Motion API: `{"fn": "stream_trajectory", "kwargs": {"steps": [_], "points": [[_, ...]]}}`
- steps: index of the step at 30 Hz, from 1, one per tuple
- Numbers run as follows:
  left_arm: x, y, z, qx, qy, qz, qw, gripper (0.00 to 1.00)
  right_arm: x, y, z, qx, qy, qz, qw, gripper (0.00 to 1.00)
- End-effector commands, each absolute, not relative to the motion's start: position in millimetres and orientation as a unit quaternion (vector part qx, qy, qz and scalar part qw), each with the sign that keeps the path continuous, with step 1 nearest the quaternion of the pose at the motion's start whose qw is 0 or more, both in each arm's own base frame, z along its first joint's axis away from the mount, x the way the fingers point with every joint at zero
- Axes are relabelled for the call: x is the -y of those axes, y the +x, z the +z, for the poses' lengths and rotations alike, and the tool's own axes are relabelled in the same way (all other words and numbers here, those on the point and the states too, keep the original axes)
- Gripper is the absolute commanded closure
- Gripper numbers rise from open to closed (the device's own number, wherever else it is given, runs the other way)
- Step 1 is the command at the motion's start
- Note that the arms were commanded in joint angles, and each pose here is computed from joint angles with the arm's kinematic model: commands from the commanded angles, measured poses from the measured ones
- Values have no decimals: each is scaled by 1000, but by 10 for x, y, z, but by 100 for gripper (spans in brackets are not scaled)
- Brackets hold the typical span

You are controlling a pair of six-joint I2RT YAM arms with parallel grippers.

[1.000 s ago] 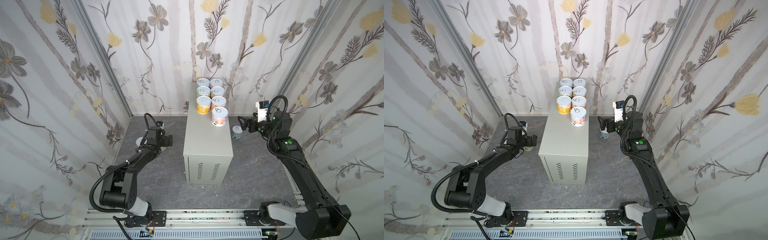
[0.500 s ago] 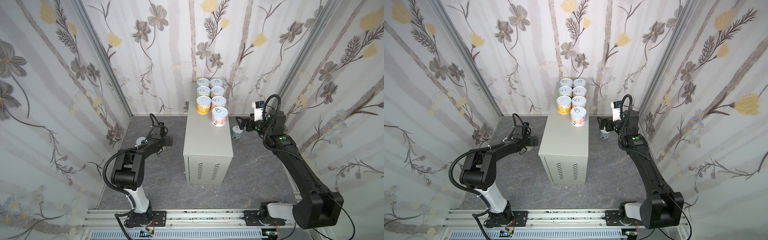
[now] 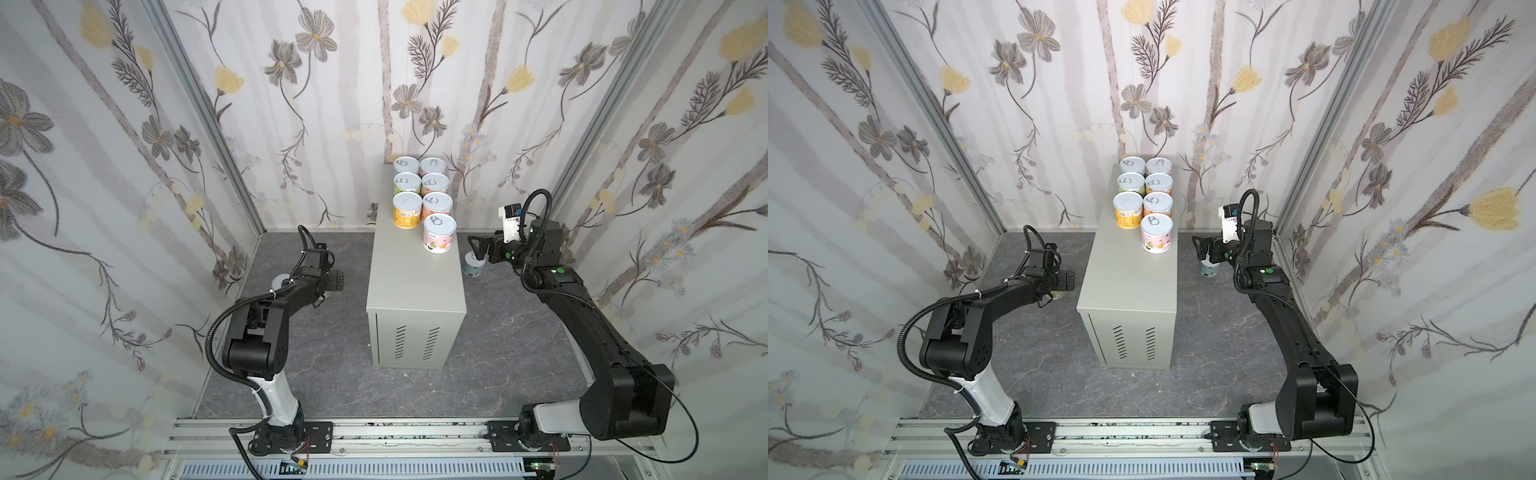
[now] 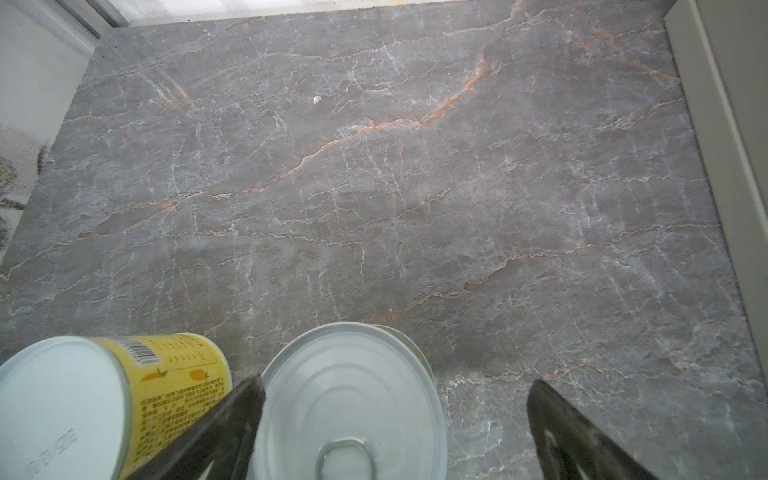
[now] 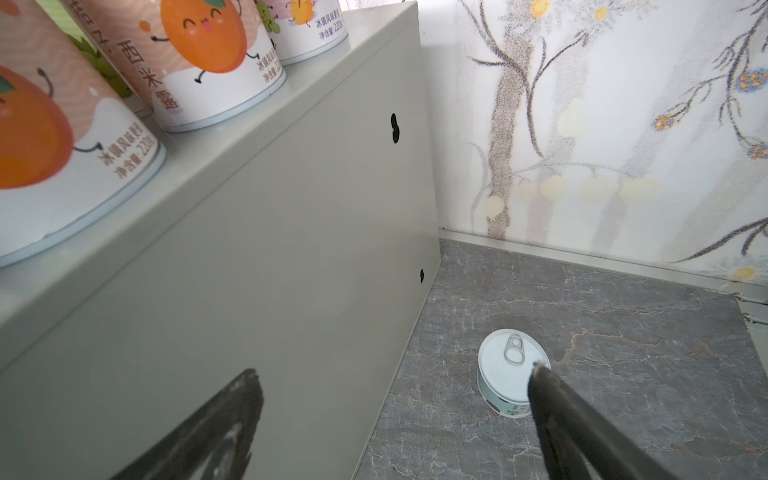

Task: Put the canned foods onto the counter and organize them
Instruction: 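Grasp the green floor can with the left gripper while the right hovers nearby, then lift the green can up toward the cabinet top with the left gripper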

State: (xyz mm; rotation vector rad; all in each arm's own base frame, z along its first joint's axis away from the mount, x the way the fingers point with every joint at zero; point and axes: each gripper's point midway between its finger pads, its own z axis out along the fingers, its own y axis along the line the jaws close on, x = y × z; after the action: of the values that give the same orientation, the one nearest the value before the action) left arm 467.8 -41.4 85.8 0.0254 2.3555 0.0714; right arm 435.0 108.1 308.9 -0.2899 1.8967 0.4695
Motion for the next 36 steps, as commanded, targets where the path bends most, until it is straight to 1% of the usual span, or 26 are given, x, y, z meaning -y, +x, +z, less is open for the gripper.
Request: {"fn": "stream_trajectory", "kwargs": {"steps": [1,4,6,14,27,30,33,36], "points": [[440,4728,1067,-913,7,17,408,0,-1121,4361,3207,-786,-133,207,568,0],[404,4737,1179,-905,4,27,424,0,-1113,4353,3197,-786,-133,206,567,0],[383,4736,1162,-906,6,34,421,0,-1106,4351,3195,-786,-133,205,567,0],[227,4754,794,-924,-1,51,378,0,-1106,4348,3197,-789,-135,205,562,0],[245,4722,430,-939,4,36,341,0,-1102,4379,3134,-796,-132,204,554,0],[231,4721,380,-941,2,38,336,3,-1100,4378,3130,-797,-131,204,553,0],[235,4711,313,-944,6,38,327,10,-1101,4373,3125,-797,-131,204,553,0],[229,4705,280,-945,6,41,324,15,-1093,4364,3129,-797,-130,203,553,0]]}}
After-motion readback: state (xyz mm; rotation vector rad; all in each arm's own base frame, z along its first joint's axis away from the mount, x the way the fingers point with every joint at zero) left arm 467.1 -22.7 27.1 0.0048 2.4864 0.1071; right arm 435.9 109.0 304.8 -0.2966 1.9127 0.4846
